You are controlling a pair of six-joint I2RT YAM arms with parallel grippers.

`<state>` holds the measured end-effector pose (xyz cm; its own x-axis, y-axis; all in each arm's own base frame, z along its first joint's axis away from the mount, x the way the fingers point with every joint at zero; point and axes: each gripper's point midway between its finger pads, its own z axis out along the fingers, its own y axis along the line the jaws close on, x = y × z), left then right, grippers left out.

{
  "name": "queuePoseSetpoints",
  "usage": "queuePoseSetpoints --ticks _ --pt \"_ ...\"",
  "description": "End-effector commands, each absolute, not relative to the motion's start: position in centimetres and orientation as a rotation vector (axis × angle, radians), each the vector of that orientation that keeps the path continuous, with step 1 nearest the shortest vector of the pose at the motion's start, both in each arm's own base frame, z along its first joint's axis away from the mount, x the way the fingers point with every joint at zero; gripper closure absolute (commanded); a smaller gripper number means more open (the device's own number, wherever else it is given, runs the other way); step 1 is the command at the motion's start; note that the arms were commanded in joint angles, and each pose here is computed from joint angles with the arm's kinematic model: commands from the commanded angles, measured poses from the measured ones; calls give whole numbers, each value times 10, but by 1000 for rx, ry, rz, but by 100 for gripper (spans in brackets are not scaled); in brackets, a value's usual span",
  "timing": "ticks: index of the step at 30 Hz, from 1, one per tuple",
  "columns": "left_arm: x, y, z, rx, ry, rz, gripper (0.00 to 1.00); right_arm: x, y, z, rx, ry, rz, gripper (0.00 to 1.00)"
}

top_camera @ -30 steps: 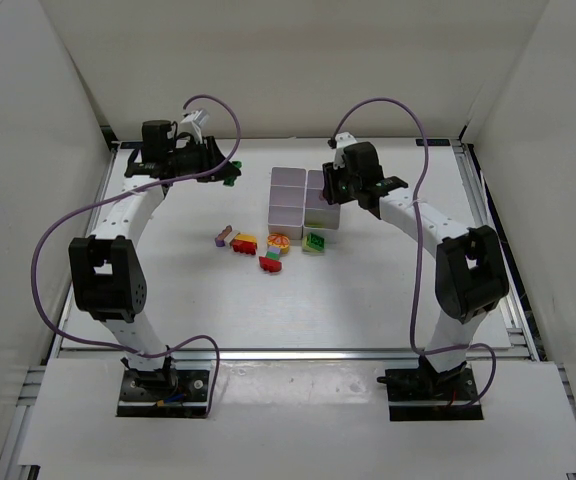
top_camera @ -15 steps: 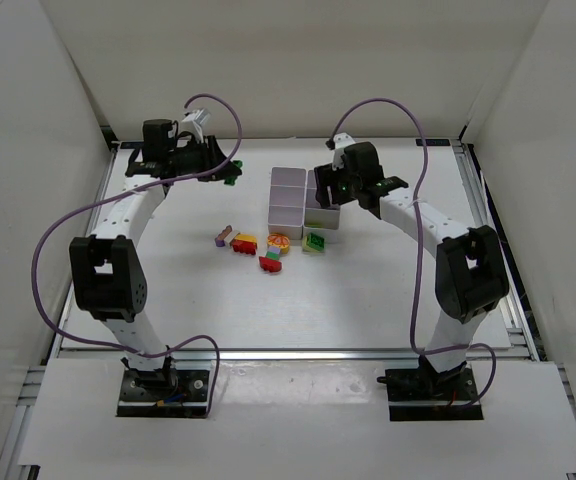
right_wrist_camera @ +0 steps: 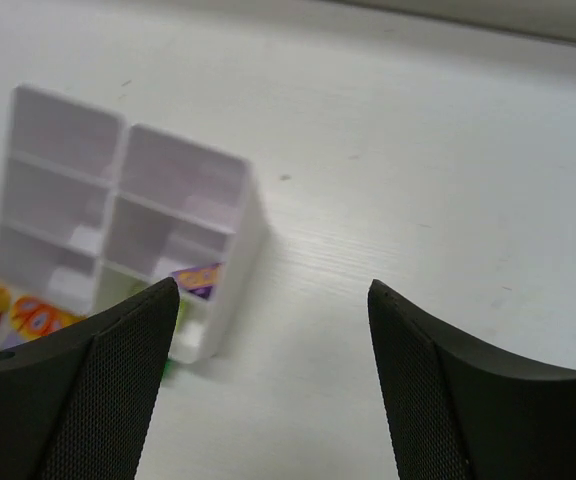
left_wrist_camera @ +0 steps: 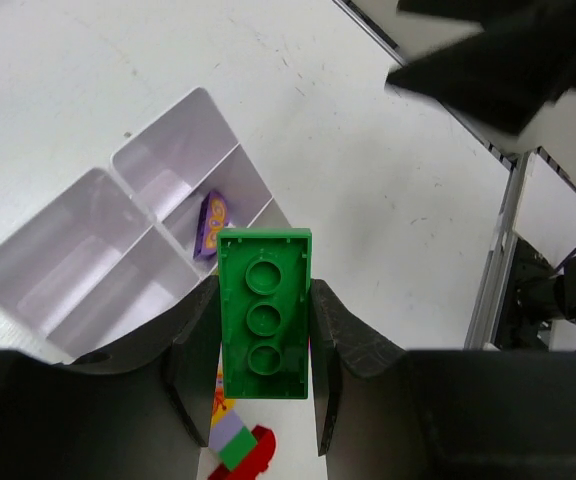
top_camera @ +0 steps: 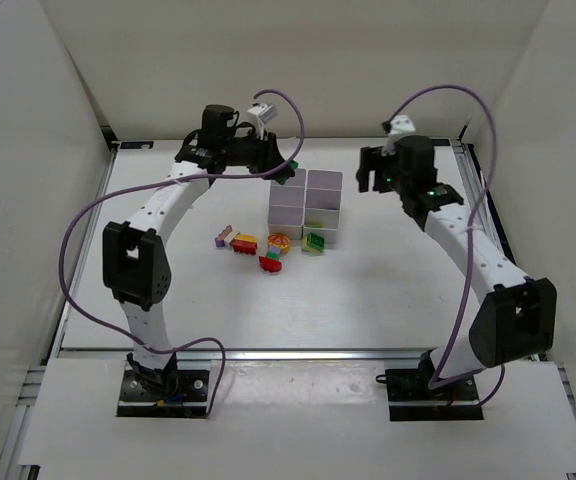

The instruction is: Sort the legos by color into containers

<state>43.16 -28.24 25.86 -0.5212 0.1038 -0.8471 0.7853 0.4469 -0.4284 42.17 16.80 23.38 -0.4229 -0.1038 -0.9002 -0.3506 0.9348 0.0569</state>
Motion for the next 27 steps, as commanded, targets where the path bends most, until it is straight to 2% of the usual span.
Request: queuePoseSetpoints --ticks 1,4,9,15,21,27 --pt "428 -300 262 849 1897 -1096 90 431 98 235 -116 2030 163 20" --pt "432 -317 256 887 1908 -1105 90 430 58 235 -26 2052 140 20" --pt "453 -337 247 897 1905 -1076 88 422 25 242 40 2050 126 21" --pt "466 -355 234 969 1899 -1034 86 412 22 242 39 2046 164 21" --pt "469 -362 221 996 1918 -1023 77 408 26 241 24 2052 189 22" --pt "479 -374 209 1006 1921 -962 76 406 18 238 49 2057 189 22"
